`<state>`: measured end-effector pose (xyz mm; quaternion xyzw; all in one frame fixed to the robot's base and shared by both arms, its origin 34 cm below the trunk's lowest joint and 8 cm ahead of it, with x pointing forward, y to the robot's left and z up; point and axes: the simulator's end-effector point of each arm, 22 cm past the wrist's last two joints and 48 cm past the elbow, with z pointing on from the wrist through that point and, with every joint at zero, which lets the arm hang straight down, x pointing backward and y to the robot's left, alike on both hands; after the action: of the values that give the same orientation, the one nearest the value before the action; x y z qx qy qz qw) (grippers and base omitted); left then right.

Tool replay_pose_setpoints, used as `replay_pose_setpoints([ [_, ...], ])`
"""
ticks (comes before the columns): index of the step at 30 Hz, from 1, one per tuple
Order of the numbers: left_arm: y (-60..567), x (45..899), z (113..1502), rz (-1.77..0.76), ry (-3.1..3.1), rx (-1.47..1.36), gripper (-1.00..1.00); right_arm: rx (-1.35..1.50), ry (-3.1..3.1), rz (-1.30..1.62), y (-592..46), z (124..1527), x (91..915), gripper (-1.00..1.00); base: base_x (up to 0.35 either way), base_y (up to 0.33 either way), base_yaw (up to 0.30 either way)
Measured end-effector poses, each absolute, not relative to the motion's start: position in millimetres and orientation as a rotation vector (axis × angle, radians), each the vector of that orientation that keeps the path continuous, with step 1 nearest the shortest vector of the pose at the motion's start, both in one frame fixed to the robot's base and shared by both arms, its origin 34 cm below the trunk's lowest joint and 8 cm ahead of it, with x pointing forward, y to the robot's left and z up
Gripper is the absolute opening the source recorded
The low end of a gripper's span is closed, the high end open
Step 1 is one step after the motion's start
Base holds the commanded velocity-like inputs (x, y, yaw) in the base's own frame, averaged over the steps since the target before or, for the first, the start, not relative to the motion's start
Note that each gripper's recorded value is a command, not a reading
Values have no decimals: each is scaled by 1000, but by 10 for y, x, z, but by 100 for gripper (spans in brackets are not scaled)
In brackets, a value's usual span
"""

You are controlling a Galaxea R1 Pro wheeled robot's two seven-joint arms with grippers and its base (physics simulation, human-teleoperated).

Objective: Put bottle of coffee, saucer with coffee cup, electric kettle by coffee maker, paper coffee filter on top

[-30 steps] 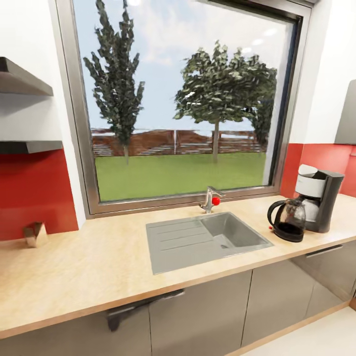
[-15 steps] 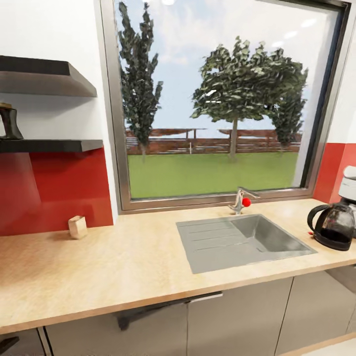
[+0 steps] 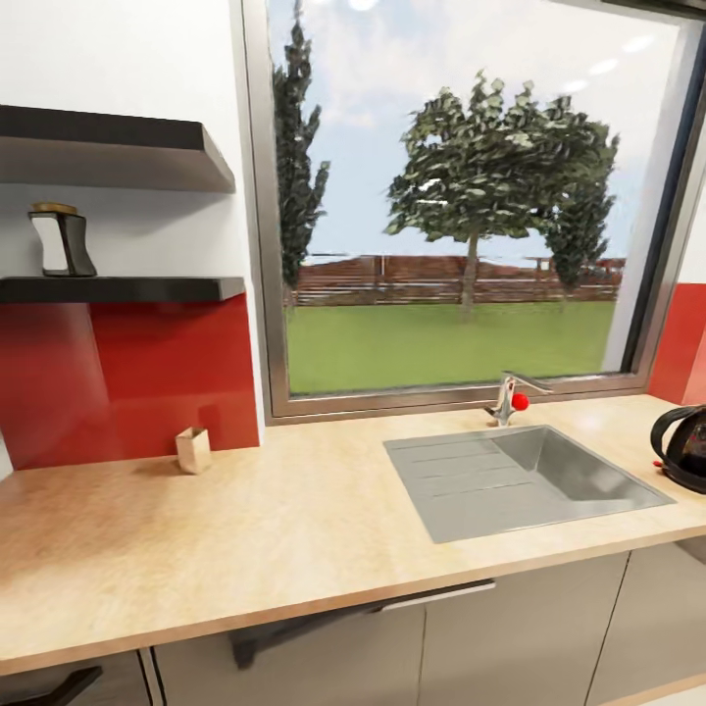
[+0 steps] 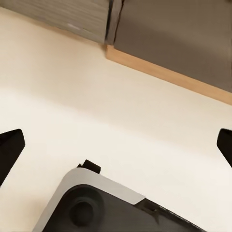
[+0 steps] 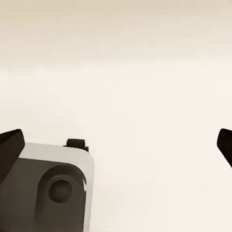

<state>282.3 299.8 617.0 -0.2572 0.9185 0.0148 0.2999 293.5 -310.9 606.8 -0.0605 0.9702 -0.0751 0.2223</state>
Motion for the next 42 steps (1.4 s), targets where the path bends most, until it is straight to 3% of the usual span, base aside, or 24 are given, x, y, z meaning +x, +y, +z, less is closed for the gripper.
replay_pose_setpoints([
  [34,2992,2821,6167,38,2441,-678,100,-167,2673,-204,-3097,6072,2949,100,-111,330,0],
  [42,2990,2821,6167,38,2441,-678,100,-165,2672,-201,-3087,6073,2955,100,-203,287,196],
])
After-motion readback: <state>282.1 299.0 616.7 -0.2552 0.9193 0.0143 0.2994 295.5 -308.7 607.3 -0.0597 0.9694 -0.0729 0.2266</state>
